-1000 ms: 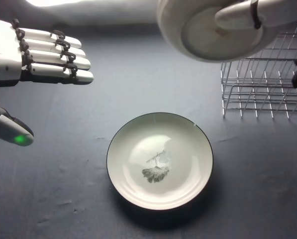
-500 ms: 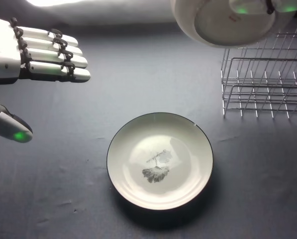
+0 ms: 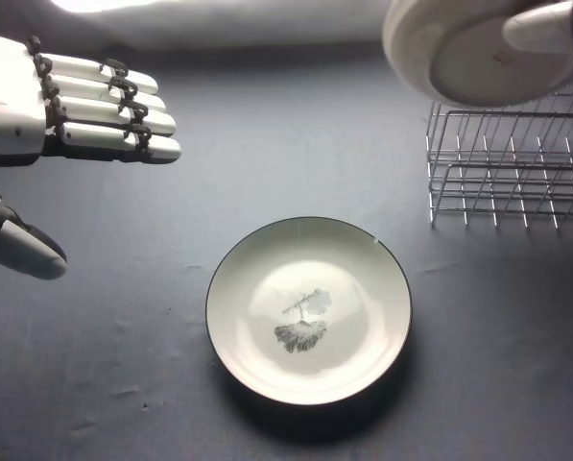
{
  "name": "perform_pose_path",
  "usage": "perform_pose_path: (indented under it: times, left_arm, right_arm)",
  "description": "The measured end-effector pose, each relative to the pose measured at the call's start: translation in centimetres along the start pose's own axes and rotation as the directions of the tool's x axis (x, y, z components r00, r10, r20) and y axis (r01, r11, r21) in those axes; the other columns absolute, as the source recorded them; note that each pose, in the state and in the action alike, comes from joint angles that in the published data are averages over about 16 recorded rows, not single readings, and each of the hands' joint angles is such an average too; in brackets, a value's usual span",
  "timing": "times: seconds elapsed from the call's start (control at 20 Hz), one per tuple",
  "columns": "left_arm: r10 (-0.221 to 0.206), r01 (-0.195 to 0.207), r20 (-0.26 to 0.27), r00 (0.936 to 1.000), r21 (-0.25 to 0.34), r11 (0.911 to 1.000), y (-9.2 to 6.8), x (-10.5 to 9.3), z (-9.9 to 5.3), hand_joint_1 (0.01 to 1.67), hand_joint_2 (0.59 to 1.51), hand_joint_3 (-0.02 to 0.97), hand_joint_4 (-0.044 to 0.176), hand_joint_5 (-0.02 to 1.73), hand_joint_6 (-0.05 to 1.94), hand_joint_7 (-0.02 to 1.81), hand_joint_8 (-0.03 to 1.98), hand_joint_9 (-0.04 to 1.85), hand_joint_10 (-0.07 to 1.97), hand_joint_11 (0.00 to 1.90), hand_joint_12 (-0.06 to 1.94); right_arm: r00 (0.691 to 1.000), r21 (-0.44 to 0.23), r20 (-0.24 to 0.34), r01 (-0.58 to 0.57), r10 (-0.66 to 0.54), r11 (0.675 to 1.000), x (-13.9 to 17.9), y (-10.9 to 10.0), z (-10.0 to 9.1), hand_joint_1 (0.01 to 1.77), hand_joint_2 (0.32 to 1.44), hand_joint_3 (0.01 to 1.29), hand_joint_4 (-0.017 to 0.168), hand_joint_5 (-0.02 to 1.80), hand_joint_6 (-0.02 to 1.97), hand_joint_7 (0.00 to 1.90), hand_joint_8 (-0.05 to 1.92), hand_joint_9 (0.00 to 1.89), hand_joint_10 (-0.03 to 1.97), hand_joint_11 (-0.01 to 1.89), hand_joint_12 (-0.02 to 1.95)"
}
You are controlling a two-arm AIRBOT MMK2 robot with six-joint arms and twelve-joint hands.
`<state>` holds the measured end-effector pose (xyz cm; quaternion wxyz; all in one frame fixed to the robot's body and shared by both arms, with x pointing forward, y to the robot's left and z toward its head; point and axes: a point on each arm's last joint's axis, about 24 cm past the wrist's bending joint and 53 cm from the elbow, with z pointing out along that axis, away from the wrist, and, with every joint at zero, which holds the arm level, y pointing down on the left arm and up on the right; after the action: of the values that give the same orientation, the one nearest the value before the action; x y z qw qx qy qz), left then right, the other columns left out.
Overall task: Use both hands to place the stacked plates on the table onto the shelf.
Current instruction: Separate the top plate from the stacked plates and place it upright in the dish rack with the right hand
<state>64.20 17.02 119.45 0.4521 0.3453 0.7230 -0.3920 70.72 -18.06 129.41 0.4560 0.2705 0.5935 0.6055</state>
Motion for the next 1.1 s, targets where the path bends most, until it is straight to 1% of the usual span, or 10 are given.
perform_pose_path:
  times: [0.3, 0.6, 0.85, 1.1]
  left_arm:
    - [0.006, -0.006, -0.014, 0.9999, 0.019, 0.9998, -0.7, 0.4, 0.4, 0.01, 1.085, 0.018, 0.002, 0.02, 0.00, 0.01, -0.01, 0.02, 0.01, 0.02, 0.00]
    - [0.007, -0.005, -0.055, 0.9985, 0.046, 0.9989, -2.0, 2.0, 1.3, 0.01, 1.086, 0.018, 0.002, 0.02, 0.00, 0.01, -0.01, 0.02, 0.01, 0.02, 0.00]
    - [0.008, -0.002, -0.094, 0.9955, 0.064, 0.9979, -3.3, 3.8, 2.5, 0.01, 1.088, 0.018, 0.002, 0.02, 0.00, 0.02, -0.01, 0.02, 0.01, 0.02, 0.00]
    - [0.005, 0.004, -0.134, 0.9910, 0.066, 0.9978, -4.3, 5.9, 4.0, 0.01, 1.091, 0.018, 0.002, 0.02, 0.00, 0.02, -0.01, 0.02, 0.01, 0.02, 0.00]
  right_arm:
    - [0.999, 0.046, 0.045, 0.025, -0.027, 0.999, -2.6, -2.2, -1.3, 1.22, 1.06, 0.01, 0.006, 0.81, 1.21, 0.90, 1.10, 0.90, 1.06, 0.77, 1.60]
    - [0.995, 0.095, 0.073, 0.056, -0.064, 0.994, -4.5, -4.5, -2.4, 1.24, 1.06, 0.01, 0.000, 0.81, 1.21, 0.90, 1.06, 0.89, 1.17, 0.76, 1.61]
    - [0.992, 0.135, 0.070, 0.097, -0.107, 0.986, -5.1, -6.3, -3.1, 1.25, 1.06, 0.01, -0.002, 0.81, 1.20, 0.90, 1.05, 0.88, 1.18, 0.76, 1.62]
    - [0.988, 0.150, 0.051, 0.137, -0.146, 0.979, -5.1, -7.1, -3.5, 1.25, 1.06, 0.01, 0.003, 0.81, 1.19, 0.90, 1.05, 0.88, 1.15, 0.75, 1.62]
